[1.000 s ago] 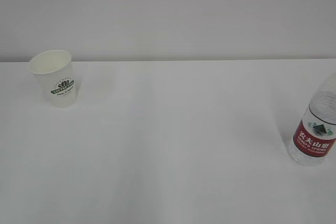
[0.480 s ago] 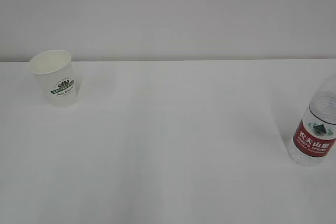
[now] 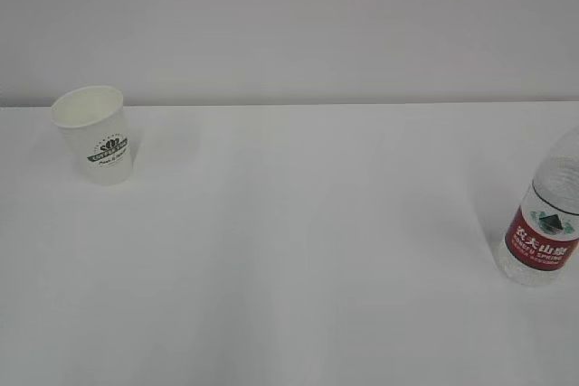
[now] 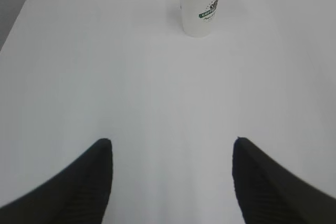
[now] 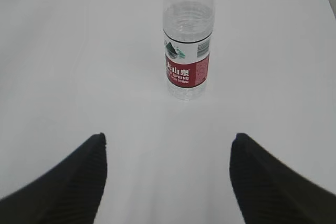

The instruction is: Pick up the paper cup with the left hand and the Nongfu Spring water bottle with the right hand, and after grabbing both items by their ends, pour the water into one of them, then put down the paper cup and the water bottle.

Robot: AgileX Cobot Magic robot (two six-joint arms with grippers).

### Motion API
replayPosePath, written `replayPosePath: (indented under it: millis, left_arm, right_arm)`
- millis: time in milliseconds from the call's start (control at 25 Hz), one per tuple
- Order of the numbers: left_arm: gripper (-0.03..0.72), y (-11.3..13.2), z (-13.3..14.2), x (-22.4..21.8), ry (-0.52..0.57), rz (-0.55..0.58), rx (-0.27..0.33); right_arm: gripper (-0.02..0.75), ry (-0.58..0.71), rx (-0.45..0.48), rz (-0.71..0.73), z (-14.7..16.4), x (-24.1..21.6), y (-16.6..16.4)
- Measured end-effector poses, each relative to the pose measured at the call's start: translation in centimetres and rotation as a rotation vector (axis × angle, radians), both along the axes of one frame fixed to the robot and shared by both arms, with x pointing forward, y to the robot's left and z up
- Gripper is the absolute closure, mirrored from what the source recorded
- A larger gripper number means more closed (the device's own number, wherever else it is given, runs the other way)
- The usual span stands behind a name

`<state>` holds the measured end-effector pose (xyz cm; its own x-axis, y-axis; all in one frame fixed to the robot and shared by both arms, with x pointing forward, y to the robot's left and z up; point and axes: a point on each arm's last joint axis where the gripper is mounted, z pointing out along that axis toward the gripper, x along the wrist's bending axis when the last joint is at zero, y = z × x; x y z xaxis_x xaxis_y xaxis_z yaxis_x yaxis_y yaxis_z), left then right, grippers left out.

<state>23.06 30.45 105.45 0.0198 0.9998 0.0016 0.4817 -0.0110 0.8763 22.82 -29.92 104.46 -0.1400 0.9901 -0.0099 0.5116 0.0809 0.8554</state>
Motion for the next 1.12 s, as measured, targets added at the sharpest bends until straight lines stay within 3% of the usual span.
replayPosePath:
  millis: [880,1120]
  left_arm:
    - [0.193,0.0,0.1,0.2,-0.005,0.000,0.000]
    - [0.193,-0.1,1.3,1.9,0.012,-0.001,0.004]
  right_arm:
    - [0.188,-0.011,0.000,-0.001,0.3,-0.1,0.0]
    - [0.188,0.028,-0.004,0.000,1.2,0.8,0.1]
